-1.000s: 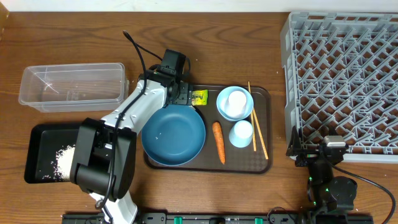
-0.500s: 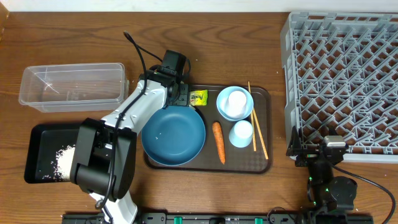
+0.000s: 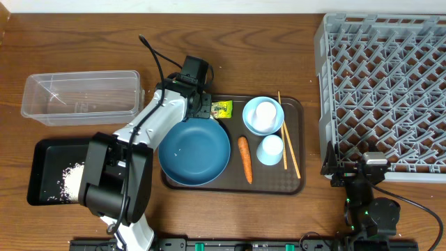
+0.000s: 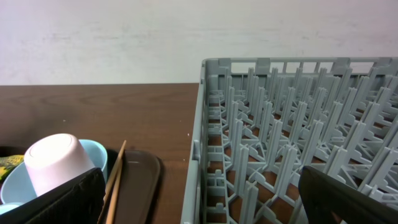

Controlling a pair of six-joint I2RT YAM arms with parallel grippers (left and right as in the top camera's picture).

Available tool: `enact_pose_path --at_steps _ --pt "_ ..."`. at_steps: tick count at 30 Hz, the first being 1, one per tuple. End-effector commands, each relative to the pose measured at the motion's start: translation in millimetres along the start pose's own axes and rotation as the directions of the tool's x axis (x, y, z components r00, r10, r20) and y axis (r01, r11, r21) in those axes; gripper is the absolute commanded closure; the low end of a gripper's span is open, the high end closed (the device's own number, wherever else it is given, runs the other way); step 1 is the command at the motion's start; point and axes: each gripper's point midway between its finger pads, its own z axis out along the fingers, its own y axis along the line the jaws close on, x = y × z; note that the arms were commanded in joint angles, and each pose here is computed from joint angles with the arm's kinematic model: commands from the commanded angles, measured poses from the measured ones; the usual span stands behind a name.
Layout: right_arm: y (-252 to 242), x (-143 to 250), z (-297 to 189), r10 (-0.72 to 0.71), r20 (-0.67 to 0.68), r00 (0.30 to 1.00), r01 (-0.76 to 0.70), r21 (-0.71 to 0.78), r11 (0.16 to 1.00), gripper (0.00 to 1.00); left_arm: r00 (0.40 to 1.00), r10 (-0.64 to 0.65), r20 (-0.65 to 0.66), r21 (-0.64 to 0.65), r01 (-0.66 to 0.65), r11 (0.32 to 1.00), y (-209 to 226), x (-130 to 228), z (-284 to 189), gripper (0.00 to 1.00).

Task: Sort waste into correct bins and load items into the dishwasher rack
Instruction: 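Move the left gripper to the foil Pandan wrapper and pinch it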

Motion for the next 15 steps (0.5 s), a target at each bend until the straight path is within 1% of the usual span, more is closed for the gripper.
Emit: enact_pose_path --at_steps 1,5,12,15 --pt "-1.8 0.3 -0.3 -0.011 0.0 1.0 0.011 0.008 1.0 0.01 1.0 0.005 -0.01 -0.004 -0.005 1.0 0.3 4.1 3.6 0.56" --pt "-1.8 0.3 -0.3 -0.011 0.0 1.0 0.011 0.008 1.0 0.01 1.0 0.011 -0.002 -0.005 -0.011 1.0 0.3 2.1 3.6 0.62" --pt "-1.8 0.4 -0.3 -0.011 0.0 1.0 0.011 0.008 1.0 0.01 0.999 0.021 0.036 0.001 -0.021 1.0 -1.2 -7.4 4.2 0.62" --pt "-1.8 0.4 -0.3 -0.011 0.0 1.0 0.011 0.008 1.0 0.01 0.999 0.021 0.031 0.001 -0.021 1.0 -1.2 -6.5 7.4 0.64"
